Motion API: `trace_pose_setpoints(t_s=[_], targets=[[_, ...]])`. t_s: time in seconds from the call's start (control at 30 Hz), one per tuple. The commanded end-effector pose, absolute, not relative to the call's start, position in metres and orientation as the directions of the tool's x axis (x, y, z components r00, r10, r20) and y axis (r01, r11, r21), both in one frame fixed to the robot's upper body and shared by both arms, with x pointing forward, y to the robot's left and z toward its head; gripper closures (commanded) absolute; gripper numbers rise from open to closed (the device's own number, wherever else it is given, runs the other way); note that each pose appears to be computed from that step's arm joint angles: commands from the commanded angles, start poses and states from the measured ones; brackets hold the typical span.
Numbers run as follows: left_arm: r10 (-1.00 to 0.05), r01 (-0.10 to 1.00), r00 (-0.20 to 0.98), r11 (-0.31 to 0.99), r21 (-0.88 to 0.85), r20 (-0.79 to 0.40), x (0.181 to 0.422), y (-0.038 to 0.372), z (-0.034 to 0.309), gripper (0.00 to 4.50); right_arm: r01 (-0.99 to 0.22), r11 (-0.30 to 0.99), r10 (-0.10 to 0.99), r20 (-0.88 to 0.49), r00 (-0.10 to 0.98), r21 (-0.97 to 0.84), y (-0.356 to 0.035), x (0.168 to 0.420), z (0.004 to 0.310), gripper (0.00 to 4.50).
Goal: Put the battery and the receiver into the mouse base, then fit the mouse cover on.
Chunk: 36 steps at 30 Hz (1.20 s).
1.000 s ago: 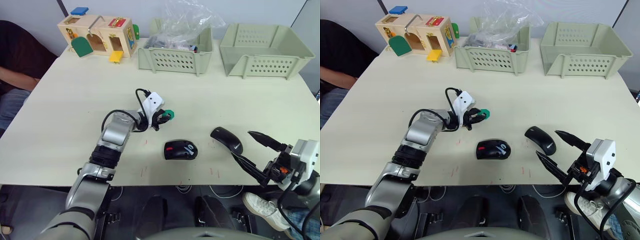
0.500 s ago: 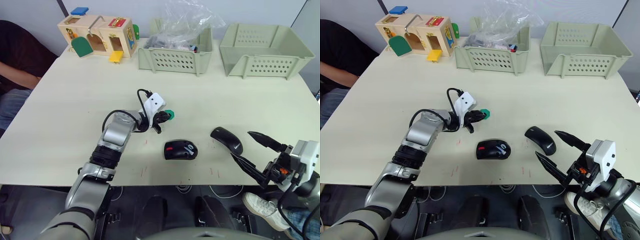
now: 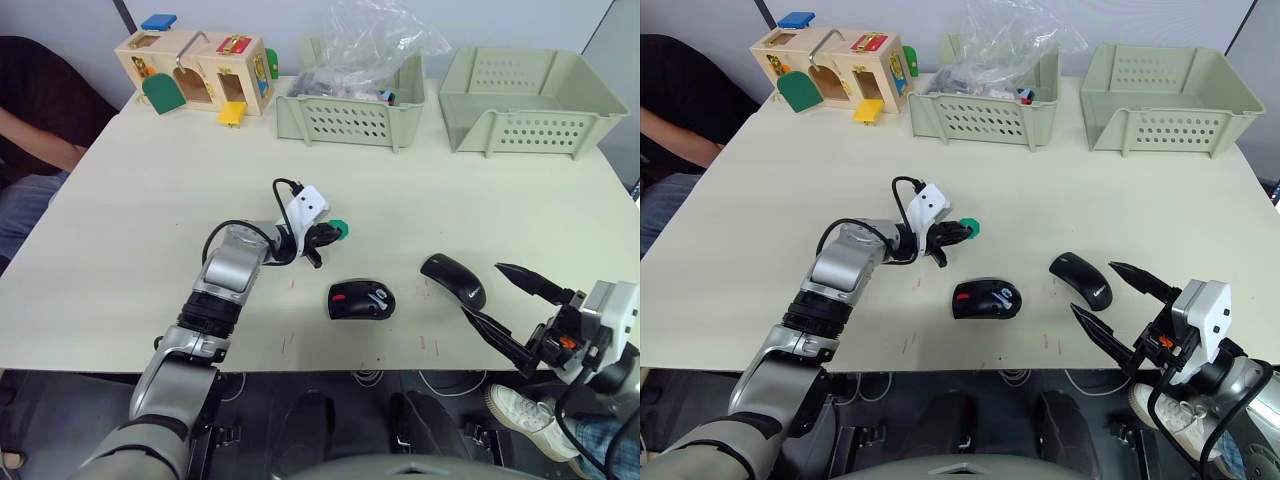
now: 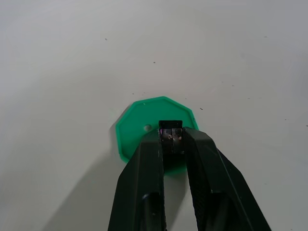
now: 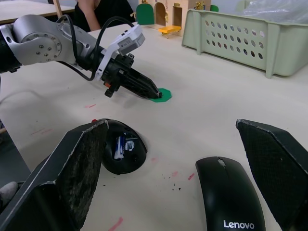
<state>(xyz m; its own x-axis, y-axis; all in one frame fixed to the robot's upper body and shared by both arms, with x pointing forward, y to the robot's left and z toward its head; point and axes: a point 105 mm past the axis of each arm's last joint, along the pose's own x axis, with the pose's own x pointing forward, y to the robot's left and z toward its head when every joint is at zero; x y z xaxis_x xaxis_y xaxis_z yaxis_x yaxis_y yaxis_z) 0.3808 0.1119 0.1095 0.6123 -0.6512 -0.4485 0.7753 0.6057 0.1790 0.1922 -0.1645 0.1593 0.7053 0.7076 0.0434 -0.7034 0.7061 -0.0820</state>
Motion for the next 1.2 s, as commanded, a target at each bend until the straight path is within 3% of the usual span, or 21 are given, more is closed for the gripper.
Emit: trace_pose_setpoints(t_s=[0.03, 0.27, 0.5, 0.63, 0.73, 1.07, 1.2], targets=[[-0.701, 0.788, 0.609, 0.588, 0.180, -0.371, 0.379, 0.110, 0.132, 3.83, -0.718, 0.687, 0.727, 0.087, 0.681, -0.116, -0.159, 0.189, 0.172, 0.00], [-0.816, 0.872, 0.489, 0.454, 0.183, -0.308, 0.359, 0.116, 0.168, 3.83, -0.772, 0.633, 0.774, 0.045, 0.632, -0.056, -0.140, 0.195, 0.179, 0.00], [-0.902, 0.941, 0.325, 0.278, 0.193, -0.284, 0.321, 0.121, 0.202, 3.83, -0.794, 0.606, 0.792, -0.056, 0.608, -0.040, -0.117, 0.221, 0.190, 0.00], [-0.926, 0.948, 0.244, 0.165, 0.272, -0.289, 0.299, 0.120, 0.220, 3.83, -0.843, 0.510, 0.860, -0.124, 0.495, 0.171, -0.093, 0.238, 0.206, 0.00], [-0.928, 0.937, 0.230, 0.130, 0.324, -0.294, 0.294, 0.120, 0.227, 3.83, -0.825, 0.498, 0.867, -0.160, 0.472, 0.266, -0.086, 0.252, 0.214, 0.00], [-0.932, 0.876, 0.198, 0.029, 0.482, -0.304, 0.282, 0.113, 0.237, 3.83, -0.771, 0.349, 0.937, -0.177, 0.302, 0.533, -0.061, 0.260, 0.237, 0.00], [-0.935, 0.855, 0.192, 0.010, 0.519, -0.298, 0.279, 0.108, 0.239, 3.91, -0.770, 0.274, 0.961, -0.140, 0.237, 0.576, -0.047, 0.261, 0.240, 1.21]])
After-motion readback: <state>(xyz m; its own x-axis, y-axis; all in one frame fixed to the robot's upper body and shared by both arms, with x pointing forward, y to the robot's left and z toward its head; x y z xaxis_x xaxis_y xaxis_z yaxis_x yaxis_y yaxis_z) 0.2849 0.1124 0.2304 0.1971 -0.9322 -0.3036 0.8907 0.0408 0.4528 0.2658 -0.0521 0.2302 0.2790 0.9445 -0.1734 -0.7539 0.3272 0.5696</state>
